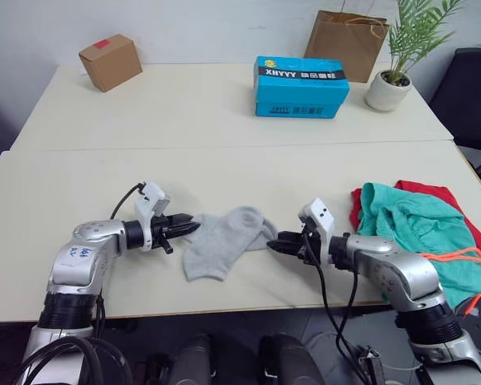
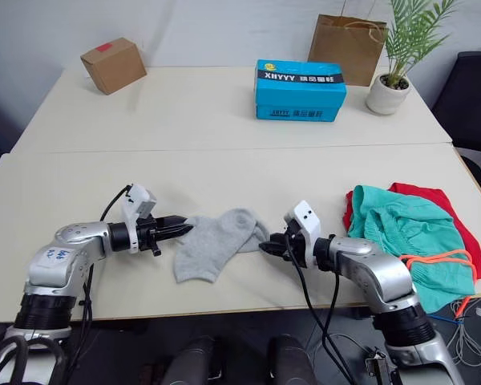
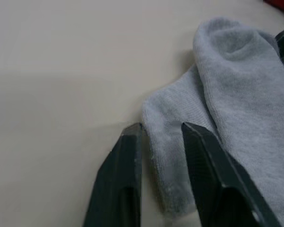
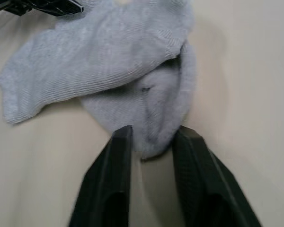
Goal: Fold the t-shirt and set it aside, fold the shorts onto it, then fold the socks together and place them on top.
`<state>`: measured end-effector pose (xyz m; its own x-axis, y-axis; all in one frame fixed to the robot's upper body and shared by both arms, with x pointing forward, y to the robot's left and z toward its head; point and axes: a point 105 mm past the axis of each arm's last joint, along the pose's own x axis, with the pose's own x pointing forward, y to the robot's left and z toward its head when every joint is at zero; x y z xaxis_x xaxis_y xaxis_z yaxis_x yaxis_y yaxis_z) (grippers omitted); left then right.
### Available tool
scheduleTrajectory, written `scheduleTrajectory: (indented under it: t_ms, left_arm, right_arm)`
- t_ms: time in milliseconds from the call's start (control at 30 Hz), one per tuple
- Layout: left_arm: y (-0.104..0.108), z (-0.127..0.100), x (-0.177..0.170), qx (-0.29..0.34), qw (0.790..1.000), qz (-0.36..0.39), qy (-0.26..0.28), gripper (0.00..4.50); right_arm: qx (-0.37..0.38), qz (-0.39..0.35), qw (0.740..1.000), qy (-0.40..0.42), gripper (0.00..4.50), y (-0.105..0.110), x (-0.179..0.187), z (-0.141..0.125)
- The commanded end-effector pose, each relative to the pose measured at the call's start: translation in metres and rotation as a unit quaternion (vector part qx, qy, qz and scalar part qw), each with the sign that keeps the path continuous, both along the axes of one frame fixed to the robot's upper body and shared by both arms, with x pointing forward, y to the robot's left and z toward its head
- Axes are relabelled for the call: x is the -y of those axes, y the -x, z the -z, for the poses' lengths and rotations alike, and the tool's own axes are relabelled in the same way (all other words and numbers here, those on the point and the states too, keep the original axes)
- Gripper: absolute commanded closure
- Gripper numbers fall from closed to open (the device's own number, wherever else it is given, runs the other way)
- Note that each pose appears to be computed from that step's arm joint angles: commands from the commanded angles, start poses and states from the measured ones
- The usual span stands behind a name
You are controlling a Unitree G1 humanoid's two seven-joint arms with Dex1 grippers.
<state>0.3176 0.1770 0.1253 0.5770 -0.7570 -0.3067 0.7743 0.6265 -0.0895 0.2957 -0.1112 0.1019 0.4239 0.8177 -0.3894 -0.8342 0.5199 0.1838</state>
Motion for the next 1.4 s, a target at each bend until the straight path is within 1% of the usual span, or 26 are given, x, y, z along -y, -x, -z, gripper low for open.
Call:
scheduleTrajectory:
  t_ms: [33, 67, 100, 167, 233, 300, 367, 467, 533, 567, 633, 767, 833, 933, 1100, 1133, 1200, 1333, 1400]
  left_arm:
    - [0.021, -0.034, -0.021, 0.015, 0.999, -0.001, 0.033, 2.24]
    - [0.030, -0.037, -0.026, -0.002, 0.999, -0.001, 0.038, 2.24]
    - [0.040, -0.037, -0.031, -0.029, 0.999, -0.005, 0.040, 2.24]
    - [0.056, -0.034, -0.035, -0.073, 0.997, -0.007, 0.034, 2.24]
    - [0.074, -0.027, -0.030, -0.125, 0.992, -0.001, 0.035, 2.24]
    - [0.084, -0.015, -0.022, -0.161, 0.987, -0.009, 0.022, 2.24]
    - [0.084, -0.005, -0.017, -0.170, 0.985, -0.025, 0.012, 2.24]
    - [0.079, 0.005, -0.013, -0.173, 0.984, -0.052, 0.000, 2.24]
    - [0.082, 0.013, -0.001, -0.171, 0.984, -0.040, -0.022, 2.24]
    - [0.082, 0.015, 0.003, -0.169, 0.985, -0.037, -0.023, 2.24]
    - [0.080, 0.016, 0.008, -0.167, 0.985, -0.048, -0.010, 2.24]
    - [0.082, 0.038, 0.023, -0.179, 0.982, -0.059, -0.030, 2.24]
    - [0.082, 0.038, 0.028, -0.177, 0.982, -0.059, -0.016, 2.24]
    - [0.082, 0.038, 0.031, -0.177, 0.982, -0.058, -0.020, 2.85]
    - [0.081, 0.038, 0.032, -0.174, 0.982, -0.059, -0.030, 4.38]
    - [0.081, 0.037, 0.032, -0.173, 0.983, -0.059, -0.030, 4.50]
    - [0.080, 0.036, 0.032, -0.169, 0.984, -0.058, -0.027, 4.50]
    - [0.078, 0.033, 0.033, -0.161, 0.985, -0.056, -0.015, 4.50]
    - [0.077, 0.031, 0.031, -0.155, 0.986, -0.054, -0.011, 4.50]
  right_arm:
    - [0.014, -0.091, 0.996, -0.001, 1.74, 0.021, 0.017, -0.028]
    - [0.017, -0.107, 0.994, 0.000, 1.37, 0.022, 0.022, -0.034]
    - [0.027, -0.113, 0.993, 0.000, 1.06, 0.019, 0.025, -0.042]
    - [0.041, -0.110, 0.993, 0.001, 1.06, 0.008, 0.025, -0.050]
    - [0.060, -0.104, 0.993, 0.006, 1.06, -0.006, 0.021, -0.056]
    - [0.069, -0.076, 0.995, 0.010, 1.06, -0.028, 0.013, -0.058]
    - [0.063, -0.070, 0.995, 0.017, 1.06, -0.041, 0.002, -0.056]
    - [0.061, -0.065, 0.996, 0.028, 1.06, -0.053, -0.011, -0.051]
    - [0.063, -0.059, 0.996, 0.027, 1.06, -0.063, -0.023, -0.051]
    - [0.063, -0.056, 0.996, 0.026, 1.06, -0.066, -0.027, -0.051]
    - [0.059, -0.056, 0.996, 0.028, 1.06, -0.070, -0.032, -0.049]
    - [0.032, -0.077, 0.996, 0.008, 1.06, -0.074, -0.051, -0.049]
    - [0.024, -0.085, 0.996, 0.006, 1.06, -0.074, -0.056, -0.049]
    - [0.013, -0.090, 0.996, -0.003, 1.63, -0.073, -0.063, -0.050]
    - [0.002, -0.093, 0.996, -0.001, 3.37, -0.074, -0.065, -0.048]
    - [0.001, -0.093, 0.996, -0.001, 3.74, -0.074, -0.065, -0.048]
    - [0.000, -0.092, 0.996, -0.001, 4.48, -0.074, -0.064, -0.047]
    - [0.009, -0.096, 0.995, -0.004, 4.48, -0.074, -0.062, -0.049]
    - [0.019, -0.102, 0.994, -0.016, 4.48, -0.073, -0.062, -0.054]
